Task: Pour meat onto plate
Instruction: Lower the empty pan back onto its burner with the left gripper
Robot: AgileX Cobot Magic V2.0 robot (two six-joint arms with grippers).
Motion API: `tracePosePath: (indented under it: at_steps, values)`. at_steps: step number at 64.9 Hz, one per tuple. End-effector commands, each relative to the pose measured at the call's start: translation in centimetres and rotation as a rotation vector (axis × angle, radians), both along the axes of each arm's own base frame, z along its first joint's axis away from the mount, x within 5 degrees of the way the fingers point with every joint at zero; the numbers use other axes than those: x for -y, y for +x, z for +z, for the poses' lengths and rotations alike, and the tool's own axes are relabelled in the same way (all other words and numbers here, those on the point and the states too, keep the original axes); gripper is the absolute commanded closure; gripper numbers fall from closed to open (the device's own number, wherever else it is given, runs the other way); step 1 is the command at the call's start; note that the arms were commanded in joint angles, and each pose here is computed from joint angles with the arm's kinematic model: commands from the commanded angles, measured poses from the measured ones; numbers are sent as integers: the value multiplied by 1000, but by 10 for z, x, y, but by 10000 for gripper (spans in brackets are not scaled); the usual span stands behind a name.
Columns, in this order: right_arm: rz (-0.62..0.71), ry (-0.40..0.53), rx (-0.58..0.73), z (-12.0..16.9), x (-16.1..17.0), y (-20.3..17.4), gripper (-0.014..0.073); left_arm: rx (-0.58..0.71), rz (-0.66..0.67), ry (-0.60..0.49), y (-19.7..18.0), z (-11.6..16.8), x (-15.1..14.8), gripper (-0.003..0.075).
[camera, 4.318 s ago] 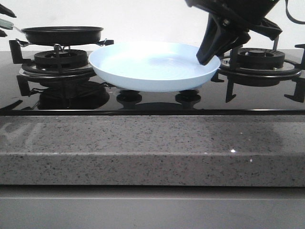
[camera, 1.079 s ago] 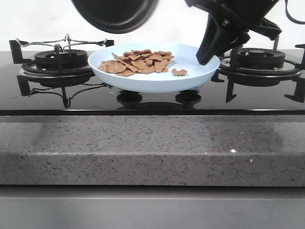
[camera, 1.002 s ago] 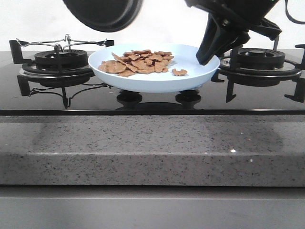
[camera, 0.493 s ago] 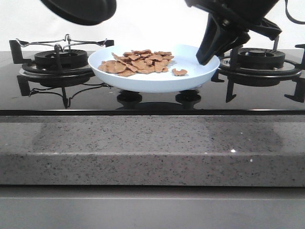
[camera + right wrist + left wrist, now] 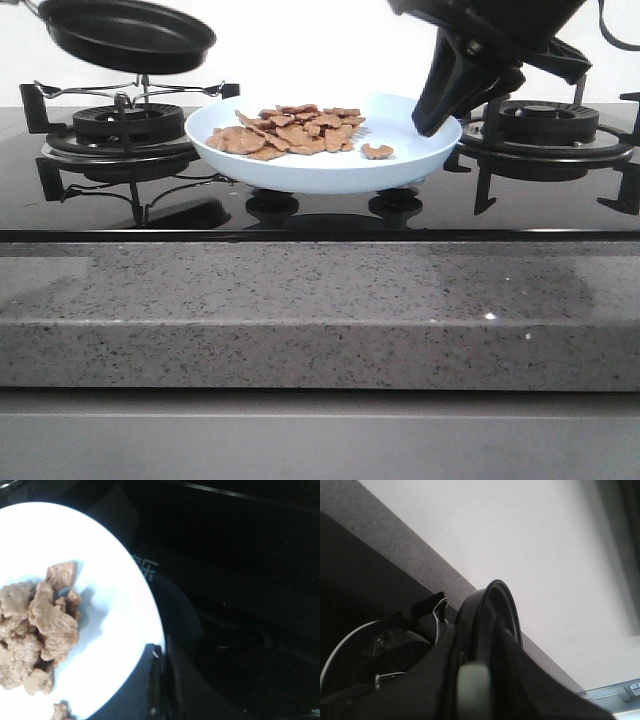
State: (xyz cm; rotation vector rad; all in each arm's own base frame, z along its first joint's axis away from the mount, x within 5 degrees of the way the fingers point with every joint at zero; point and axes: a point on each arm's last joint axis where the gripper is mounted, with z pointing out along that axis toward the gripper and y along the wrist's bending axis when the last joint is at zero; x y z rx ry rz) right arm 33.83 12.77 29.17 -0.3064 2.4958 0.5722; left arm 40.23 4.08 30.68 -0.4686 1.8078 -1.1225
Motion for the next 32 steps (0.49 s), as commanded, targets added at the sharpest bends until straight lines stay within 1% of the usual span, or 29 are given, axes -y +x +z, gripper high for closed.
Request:
tracePosePath:
  at_steps: [1, 17, 27, 32]
  values:
    - [-4, 14, 80, 19, 1, -1, 708, 99, -22, -86, -5, 32, 3, 741]
    - [-4, 14, 80, 19, 1, -1, 708, 72, -57, -94, 0, 19, 4, 741]
    - [-4, 14, 80, 19, 1, -1, 708, 4, -60, -113, 4, 8, 4, 739]
    - [-4, 14, 80, 19, 1, -1, 708, -4, -58, -111, 4, 5, 3, 715]
